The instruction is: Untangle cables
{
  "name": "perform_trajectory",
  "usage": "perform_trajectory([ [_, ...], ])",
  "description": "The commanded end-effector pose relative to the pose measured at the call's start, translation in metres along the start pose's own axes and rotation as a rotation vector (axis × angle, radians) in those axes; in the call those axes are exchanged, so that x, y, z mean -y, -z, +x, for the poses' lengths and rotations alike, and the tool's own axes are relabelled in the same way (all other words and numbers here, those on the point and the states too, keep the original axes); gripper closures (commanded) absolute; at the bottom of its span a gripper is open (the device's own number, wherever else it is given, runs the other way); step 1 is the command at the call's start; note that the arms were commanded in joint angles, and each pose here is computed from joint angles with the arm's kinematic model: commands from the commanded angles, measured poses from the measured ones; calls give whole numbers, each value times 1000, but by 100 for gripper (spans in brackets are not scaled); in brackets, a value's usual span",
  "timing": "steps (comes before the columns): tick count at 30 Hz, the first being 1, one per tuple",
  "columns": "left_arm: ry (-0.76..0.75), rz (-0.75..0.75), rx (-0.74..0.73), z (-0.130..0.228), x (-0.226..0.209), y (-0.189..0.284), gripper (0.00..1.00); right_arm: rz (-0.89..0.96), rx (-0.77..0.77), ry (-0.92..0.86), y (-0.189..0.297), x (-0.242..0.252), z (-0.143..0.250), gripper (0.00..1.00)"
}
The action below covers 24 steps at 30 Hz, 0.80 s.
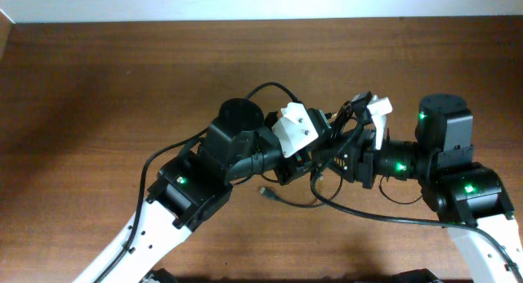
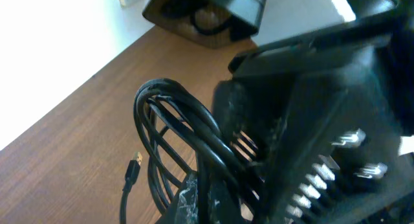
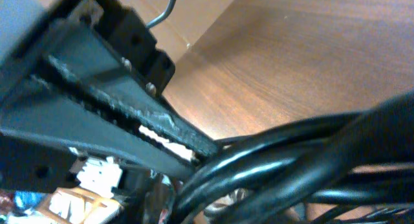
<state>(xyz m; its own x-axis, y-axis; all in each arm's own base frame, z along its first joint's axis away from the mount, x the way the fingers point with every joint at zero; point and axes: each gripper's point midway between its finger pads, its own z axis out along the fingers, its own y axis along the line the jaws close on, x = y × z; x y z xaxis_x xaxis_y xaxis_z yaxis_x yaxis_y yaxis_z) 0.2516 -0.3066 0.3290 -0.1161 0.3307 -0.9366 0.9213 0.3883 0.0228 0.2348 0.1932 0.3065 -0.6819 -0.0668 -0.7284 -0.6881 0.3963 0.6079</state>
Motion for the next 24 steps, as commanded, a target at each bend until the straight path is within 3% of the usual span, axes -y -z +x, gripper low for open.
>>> perform_trajectory([
  [1, 46, -75, 33, -13, -12, 4, 100, -27, -19, 8, 0, -7, 4, 96],
  [9, 85, -245, -64, 11, -39, 9, 100, -27, -18, 15, 2, -10, 5, 96],
  [10, 95, -238, -95, 18, -37, 9, 93, -27, -7, 29, 3, -11, 2, 96],
  [11, 104, -229, -123, 25, -34, 9, 79, -28, 5, 47, 3, -12, -1, 96],
  [12, 116, -207, -158, 34, -29, 9, 76, -29, 20, 73, 4, -14, -5, 96],
  [14, 133, -55, -188, 42, -2, 8, 79, -24, 47, 85, 6, -16, -13, 96],
  [18, 106, 232, -119, 27, 46, 10, 74, -23, 63, 91, 6, -16, -18, 96],
  [24, 109, 251, -114, 26, 49, 11, 71, -25, 64, 69, 6, -16, -18, 96],
])
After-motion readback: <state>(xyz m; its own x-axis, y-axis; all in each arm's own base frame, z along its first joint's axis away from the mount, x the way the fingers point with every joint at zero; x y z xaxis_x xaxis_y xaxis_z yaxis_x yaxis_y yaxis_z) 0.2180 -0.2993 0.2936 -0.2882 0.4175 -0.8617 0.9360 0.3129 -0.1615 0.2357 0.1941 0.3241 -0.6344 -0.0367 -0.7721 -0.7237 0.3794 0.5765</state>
